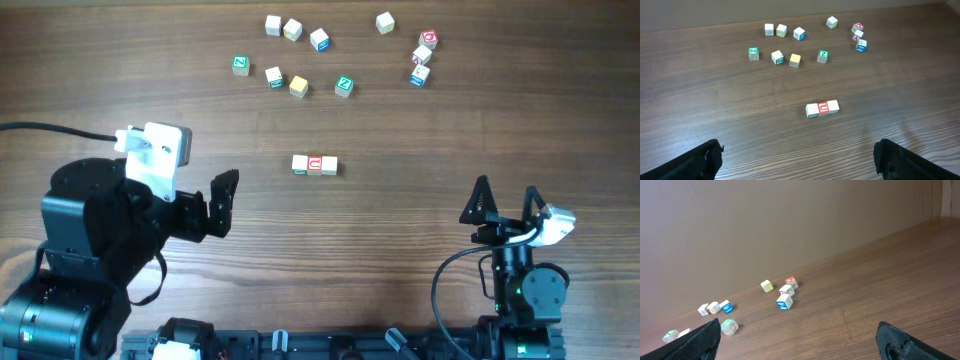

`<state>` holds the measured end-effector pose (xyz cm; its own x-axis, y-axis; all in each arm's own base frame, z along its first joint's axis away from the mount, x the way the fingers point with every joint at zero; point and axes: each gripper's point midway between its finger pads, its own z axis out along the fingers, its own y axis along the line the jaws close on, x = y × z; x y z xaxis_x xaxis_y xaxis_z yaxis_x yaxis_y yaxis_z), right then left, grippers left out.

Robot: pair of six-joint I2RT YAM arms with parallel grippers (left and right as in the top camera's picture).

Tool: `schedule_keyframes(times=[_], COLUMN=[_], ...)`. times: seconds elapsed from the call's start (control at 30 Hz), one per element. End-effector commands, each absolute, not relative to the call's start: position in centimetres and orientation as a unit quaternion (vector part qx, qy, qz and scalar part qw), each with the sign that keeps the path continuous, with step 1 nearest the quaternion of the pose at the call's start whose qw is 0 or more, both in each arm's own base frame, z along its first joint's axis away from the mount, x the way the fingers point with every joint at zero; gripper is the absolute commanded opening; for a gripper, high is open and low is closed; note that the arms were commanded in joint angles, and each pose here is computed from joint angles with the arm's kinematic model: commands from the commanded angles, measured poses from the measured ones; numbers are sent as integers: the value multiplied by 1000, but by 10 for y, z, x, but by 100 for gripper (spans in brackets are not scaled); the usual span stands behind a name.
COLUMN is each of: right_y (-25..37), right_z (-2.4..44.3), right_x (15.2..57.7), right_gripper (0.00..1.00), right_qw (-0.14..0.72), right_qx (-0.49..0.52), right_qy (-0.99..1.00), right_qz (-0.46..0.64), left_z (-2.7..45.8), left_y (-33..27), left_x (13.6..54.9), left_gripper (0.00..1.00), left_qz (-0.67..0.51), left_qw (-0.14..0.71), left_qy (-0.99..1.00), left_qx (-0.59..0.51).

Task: Form a horizontal line

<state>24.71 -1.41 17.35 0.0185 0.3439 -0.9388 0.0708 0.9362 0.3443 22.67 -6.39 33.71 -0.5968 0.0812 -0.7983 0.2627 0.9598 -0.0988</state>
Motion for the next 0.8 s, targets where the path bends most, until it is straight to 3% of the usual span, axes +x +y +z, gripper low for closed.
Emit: schedule_keyframes(times=[0.0, 0.2, 0.77], right_y=[-12, -6, -6], right_z=[177, 176, 176], right_x=[246, 247, 247], right_gripper=[99, 100, 100], right_qw=[708, 709, 708], right_qx=[100, 36, 36], right_qy=[697, 705, 705], right_qz=[59, 18, 19], left_z=[340, 340, 340], left_y=[-62, -62, -62], left_x=[228, 228, 228], left_gripper=[100, 100, 100], left_qz=[-100, -100, -100], left_qw=[442, 442, 442], left_qy=[886, 886, 886], left_qx=[94, 94, 94])
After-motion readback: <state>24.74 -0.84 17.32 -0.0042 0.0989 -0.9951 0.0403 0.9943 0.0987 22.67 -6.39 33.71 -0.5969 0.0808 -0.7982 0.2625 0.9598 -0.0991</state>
